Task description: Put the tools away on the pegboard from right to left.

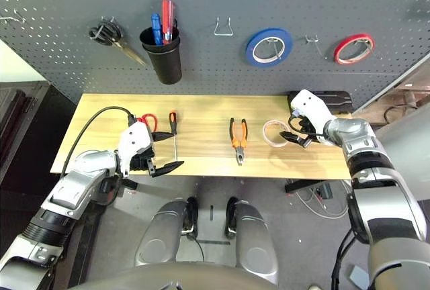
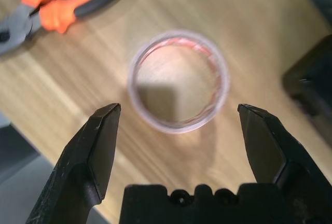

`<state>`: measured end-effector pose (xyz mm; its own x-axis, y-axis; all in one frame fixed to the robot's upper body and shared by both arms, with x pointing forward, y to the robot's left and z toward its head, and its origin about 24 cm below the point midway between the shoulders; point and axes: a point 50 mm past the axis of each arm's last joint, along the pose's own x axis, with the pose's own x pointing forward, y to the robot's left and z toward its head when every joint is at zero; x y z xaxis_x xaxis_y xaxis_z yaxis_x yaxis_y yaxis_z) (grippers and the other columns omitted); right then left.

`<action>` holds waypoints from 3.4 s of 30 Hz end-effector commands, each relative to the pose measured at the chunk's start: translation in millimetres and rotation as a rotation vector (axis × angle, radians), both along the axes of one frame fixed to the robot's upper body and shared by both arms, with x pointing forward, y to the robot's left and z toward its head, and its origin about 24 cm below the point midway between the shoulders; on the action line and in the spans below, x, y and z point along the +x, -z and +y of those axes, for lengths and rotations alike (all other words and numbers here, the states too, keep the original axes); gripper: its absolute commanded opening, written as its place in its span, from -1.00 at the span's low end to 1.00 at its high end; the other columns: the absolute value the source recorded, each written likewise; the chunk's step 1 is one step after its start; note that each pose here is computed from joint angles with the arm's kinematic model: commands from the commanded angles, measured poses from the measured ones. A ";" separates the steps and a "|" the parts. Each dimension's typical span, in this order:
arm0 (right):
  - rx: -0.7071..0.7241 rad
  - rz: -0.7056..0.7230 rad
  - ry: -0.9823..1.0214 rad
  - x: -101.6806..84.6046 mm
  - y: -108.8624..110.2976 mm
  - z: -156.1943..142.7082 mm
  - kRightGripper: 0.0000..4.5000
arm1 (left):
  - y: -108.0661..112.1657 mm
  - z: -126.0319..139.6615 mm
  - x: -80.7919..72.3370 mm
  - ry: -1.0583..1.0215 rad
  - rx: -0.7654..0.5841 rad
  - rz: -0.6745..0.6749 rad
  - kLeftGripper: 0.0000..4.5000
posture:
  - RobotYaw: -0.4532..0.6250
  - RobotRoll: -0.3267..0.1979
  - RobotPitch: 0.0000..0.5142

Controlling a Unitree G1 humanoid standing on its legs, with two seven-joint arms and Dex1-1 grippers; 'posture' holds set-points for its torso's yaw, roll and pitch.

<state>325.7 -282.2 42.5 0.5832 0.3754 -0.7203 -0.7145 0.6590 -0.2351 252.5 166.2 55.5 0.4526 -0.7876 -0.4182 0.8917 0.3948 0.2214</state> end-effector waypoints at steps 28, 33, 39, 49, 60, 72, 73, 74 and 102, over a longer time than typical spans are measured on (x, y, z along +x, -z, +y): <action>-0.198 0.140 -0.052 -2.5 42.3 34.2 -0.22 | -1.7 1.4 -16.1 -0.068 0.035 0.002 1.00 | 0.35 0.25 0.13; -0.183 0.096 -0.026 -1.1 37.1 27.0 -0.99 | -0.2 -2.2 -14.6 -0.066 0.021 0.000 1.00 | 0.33 0.25 0.09; -0.173 -0.046 0.010 1.2 25.6 13.0 -0.99 | -0.2 -7.6 -9.0 -0.053 -0.003 -0.019 1.00 | 0.30 0.25 -0.01; -0.153 -0.394 0.024 -29.2 29.3 -4.3 -0.99 | -12.9 -15.3 1.4 -0.015 -0.170 -0.113 1.00 | 0.23 0.25 -0.24; -0.139 -0.771 0.112 -69.4 29.4 0.2 -0.99 | -52.8 -23.9 0.6 0.047 -0.382 -0.242 1.00 | 0.20 0.25 -0.40; -0.119 -1.053 0.178 -68.3 -3.9 -5.8 -0.99 | -71.0 -34.4 -8.1 0.082 -0.501 -0.307 1.00 | 0.20 0.25 -0.45; -0.117 -1.068 0.182 -67.0 -6.6 -6.8 -0.99 | -70.5 -35.2 -8.8 0.084 -0.504 -0.305 1.00 | 0.20 0.25 -0.46; -0.115 -1.083 0.184 -65.6 -9.5 -7.4 -0.99 | -70.0 -36.0 -9.5 0.087 -0.507 -0.304 1.00 | 0.20 0.25 -0.47; -0.113 -1.081 0.224 14.8 -61.6 3.8 -0.99 | -68.7 -39.1 -1.7 0.108 -0.468 -0.308 1.00 | 0.20 0.25 -0.51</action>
